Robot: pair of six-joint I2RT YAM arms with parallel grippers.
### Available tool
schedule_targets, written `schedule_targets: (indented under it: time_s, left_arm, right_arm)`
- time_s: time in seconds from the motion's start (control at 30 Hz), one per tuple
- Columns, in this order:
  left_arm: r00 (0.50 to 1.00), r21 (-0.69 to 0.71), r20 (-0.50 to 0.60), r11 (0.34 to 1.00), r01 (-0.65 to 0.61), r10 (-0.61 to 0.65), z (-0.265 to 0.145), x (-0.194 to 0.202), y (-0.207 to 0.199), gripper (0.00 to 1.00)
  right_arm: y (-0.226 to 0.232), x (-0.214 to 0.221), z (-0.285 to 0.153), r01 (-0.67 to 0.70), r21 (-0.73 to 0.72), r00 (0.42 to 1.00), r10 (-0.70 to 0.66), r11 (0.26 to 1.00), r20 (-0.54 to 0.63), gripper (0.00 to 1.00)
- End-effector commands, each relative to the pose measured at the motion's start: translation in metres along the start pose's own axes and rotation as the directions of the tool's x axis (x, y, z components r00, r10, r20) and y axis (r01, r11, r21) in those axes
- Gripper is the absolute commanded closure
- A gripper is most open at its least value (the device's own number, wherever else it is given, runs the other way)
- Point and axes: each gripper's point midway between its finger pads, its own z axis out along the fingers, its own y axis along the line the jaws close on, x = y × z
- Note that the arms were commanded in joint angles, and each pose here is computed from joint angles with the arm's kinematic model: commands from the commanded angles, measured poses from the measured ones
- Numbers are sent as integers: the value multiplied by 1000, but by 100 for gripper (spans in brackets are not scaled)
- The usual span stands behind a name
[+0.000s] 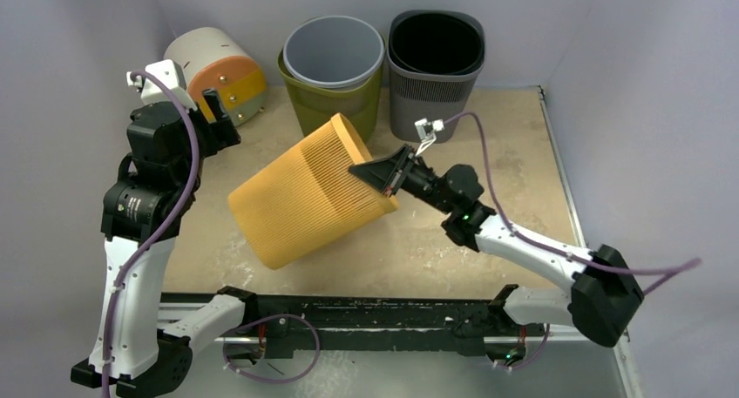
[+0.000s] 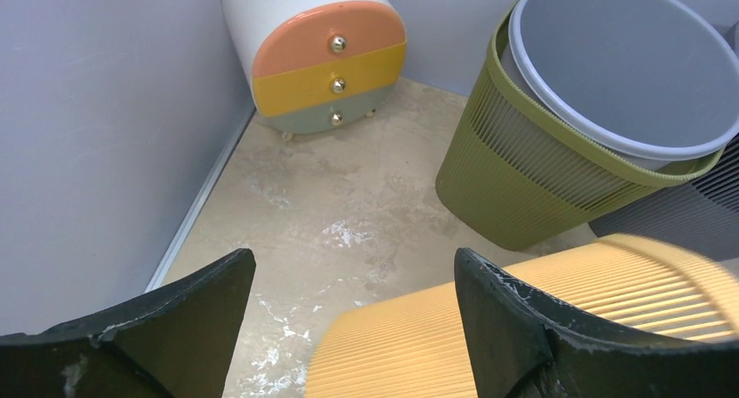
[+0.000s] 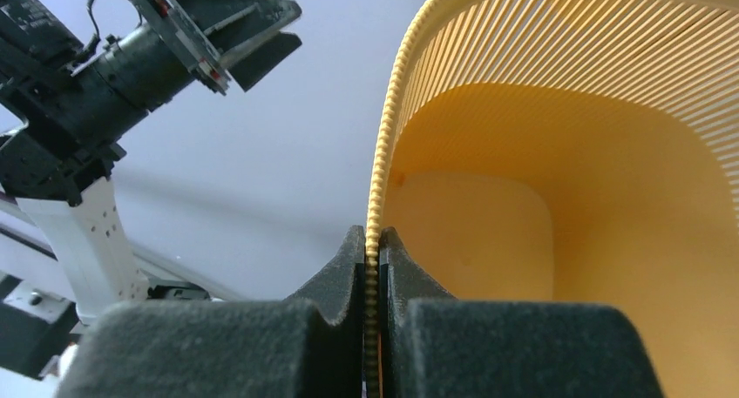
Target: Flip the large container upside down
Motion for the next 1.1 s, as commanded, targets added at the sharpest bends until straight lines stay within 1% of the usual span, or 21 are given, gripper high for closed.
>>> schedule_targets:
  time_s: [0.0,0.13,0.23,0.3,0.33,0.4,0.5,0.67,0.77,0.9,1.03,1.07]
  left_arm:
    - [999,-3,44,1000,11,-11,-9,-21,1,19]
    - [999,-2,49,1000,14,-14,-11,-24,1,19]
    - [999,-8,47,1000,10,-9,-10,-24,2,19]
    - [999,-14,41,1000,4,-4,-9,-23,3,19]
    - [999,-18,38,1000,1,0,-9,-23,3,20]
    - [999,-21,35,1000,-2,3,-9,-24,4,20]
    - [999,-30,40,1000,2,-1,-10,-26,5,20]
    - [999,-32,40,999,12,-11,-6,-26,3,21]
    - [1000,-34,28,999,11,-10,-2,-23,1,21]
    - [1000,-36,18,999,11,-11,4,-16,0,22]
    - [1000,-34,2,999,9,-9,9,-6,-2,22]
    - [1000,-36,-3,999,6,-7,10,-4,-1,22]
  right_arm:
    - [93,-59,-14,16,-382,928,128,924,349,100]
    - [64,-48,-22,-119,-455,881,305,883,362,100]
    - [33,-27,-28,-239,-505,845,434,829,312,100]
    - [10,-14,-29,-355,-497,804,530,792,271,100]
    - [0,-8,-30,-381,-472,797,541,795,267,100]
    - [-16,-1,-36,-399,-423,791,539,813,290,100]
    - [-34,-1,-53,-406,-369,783,526,836,331,100]
    - [-72,-18,-99,-416,-272,768,495,868,405,100]
    - [-95,-21,-124,-413,-195,783,457,889,422,100]
    - [-116,-15,-142,-403,-107,815,410,909,409,100]
    - [-143,-7,-154,-427,-16,816,393,904,423,100]
    - [-148,-5,-156,-427,4,819,385,904,425,96]
